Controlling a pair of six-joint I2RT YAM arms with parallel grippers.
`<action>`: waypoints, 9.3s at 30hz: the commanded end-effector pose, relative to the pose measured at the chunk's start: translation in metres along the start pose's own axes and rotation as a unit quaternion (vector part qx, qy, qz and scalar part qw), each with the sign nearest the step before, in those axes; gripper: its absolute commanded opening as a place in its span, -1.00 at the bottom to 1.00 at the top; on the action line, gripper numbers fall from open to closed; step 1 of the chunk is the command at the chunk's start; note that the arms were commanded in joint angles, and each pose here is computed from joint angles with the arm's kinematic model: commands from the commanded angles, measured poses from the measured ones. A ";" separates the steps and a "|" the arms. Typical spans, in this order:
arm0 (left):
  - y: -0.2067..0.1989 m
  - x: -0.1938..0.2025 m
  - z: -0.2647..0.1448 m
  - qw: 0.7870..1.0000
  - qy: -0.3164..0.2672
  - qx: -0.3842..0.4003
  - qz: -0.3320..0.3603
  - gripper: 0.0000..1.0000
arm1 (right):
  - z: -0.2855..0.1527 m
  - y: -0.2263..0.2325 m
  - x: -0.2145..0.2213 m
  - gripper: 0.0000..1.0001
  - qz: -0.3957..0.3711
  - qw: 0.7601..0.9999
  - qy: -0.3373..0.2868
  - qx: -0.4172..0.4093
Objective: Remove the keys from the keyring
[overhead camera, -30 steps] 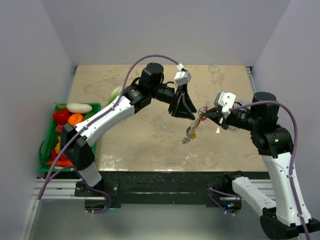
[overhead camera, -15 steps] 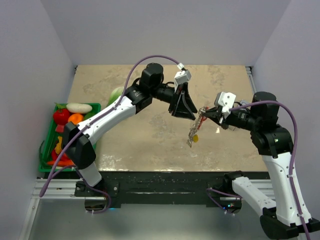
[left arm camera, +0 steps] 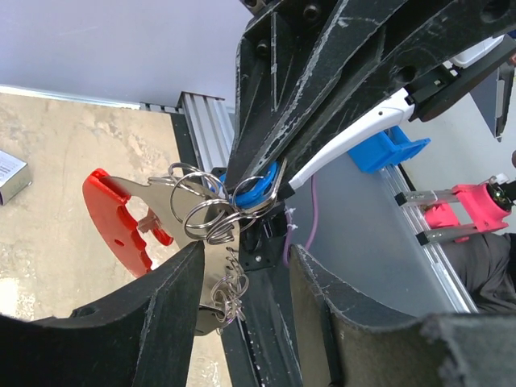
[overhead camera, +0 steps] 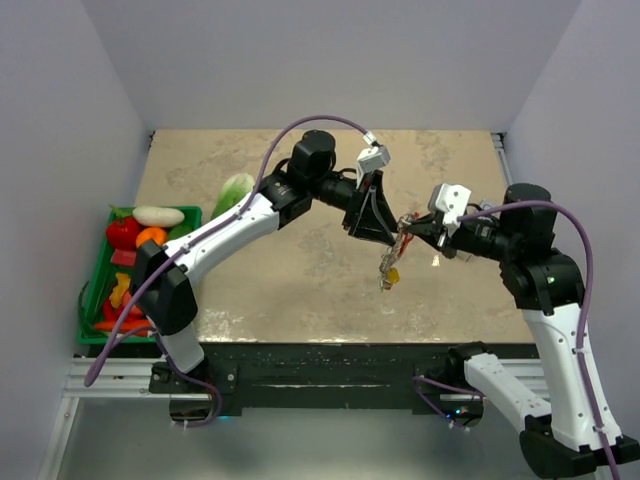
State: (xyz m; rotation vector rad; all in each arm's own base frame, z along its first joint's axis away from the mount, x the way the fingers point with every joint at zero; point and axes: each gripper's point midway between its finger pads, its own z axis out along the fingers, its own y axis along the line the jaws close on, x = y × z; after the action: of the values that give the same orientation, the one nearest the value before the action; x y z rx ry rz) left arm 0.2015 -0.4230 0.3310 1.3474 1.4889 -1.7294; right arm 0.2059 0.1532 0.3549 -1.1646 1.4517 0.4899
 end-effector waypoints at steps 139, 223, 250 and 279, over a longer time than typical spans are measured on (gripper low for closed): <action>0.034 0.021 0.039 0.990 0.048 -0.132 0.014 -1.00 | 0.006 -0.019 0.056 -0.90 -0.334 0.925 0.166 -0.068; -0.002 -0.029 -0.021 0.980 0.009 -0.160 0.117 -1.00 | 0.020 -0.009 0.006 -0.44 -0.054 0.999 -0.007 -0.002; -0.005 -0.026 -0.016 0.978 0.022 -0.156 0.137 -1.00 | 0.037 -0.002 0.013 -1.00 -0.014 0.998 -0.022 -0.056; 0.005 -0.024 -0.024 0.963 0.073 -0.147 0.213 -0.01 | 0.020 0.010 0.011 -1.00 -0.009 0.996 -0.045 -0.073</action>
State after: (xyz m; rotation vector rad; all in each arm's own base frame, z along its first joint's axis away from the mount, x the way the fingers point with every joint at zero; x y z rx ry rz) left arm 0.2307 -0.3980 0.3567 1.4483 1.3926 -1.1115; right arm 0.2149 0.1682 0.3155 -1.2340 1.4318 0.6575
